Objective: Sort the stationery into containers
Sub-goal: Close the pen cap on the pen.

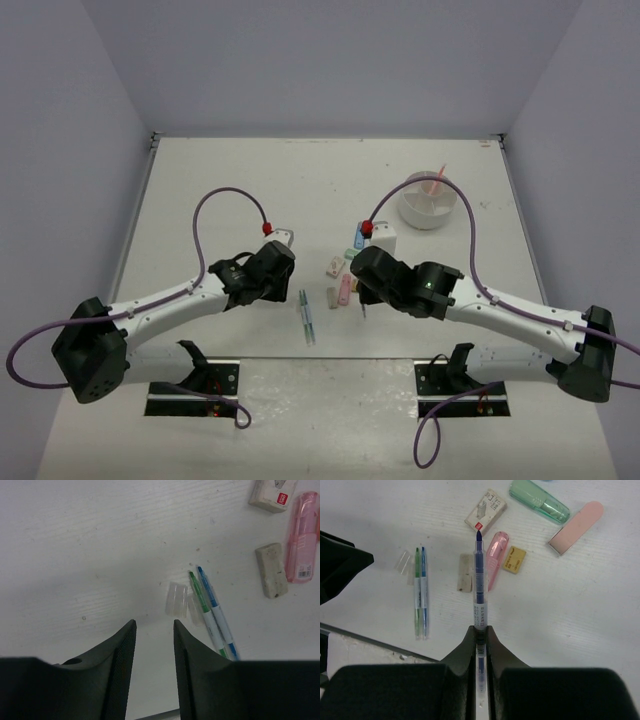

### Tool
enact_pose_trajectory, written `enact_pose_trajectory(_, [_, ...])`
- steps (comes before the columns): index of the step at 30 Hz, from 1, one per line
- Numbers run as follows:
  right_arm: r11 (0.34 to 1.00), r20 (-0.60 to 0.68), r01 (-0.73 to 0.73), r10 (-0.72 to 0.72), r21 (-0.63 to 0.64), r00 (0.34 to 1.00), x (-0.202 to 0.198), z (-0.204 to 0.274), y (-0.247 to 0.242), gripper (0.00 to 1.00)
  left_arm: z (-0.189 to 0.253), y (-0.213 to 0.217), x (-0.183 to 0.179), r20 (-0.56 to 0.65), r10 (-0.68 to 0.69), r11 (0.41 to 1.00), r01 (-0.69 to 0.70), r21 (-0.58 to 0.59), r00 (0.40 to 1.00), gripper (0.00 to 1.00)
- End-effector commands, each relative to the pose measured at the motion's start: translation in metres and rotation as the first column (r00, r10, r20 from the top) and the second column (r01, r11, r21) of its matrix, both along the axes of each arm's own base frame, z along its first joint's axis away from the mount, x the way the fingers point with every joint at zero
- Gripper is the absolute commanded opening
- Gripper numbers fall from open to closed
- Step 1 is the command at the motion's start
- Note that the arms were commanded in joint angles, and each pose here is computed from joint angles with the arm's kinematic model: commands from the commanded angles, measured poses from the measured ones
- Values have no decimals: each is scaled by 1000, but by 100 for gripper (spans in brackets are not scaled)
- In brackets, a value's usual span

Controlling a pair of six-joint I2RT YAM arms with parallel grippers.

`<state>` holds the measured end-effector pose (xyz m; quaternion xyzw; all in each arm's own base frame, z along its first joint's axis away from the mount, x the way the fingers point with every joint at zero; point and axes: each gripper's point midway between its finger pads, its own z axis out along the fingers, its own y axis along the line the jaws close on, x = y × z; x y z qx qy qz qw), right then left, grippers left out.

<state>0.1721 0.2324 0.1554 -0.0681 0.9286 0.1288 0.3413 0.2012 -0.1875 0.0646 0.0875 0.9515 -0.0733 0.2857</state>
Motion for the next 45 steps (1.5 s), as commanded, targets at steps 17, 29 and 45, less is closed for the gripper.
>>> enact_pose_trajectory(17, [999, 3, -30, 30, 23, 1000, -1, -7, 6, 0, -24, -23, 9, -9, -46, 998, 46, -33, 999, 29])
enact_pose_trajectory(29, [999, -1, -40, 40, 12, 999, 0, -8, 8, 0, -34, -20, 8, -26, -50, 999, 50, -5, 998, 25])
enact_pose_trajectory(45, [999, -10, -49, 49, -6, 999, 0, -12, 9, 0, -46, -19, 6, -51, -50, 999, 51, 16, 997, 19])
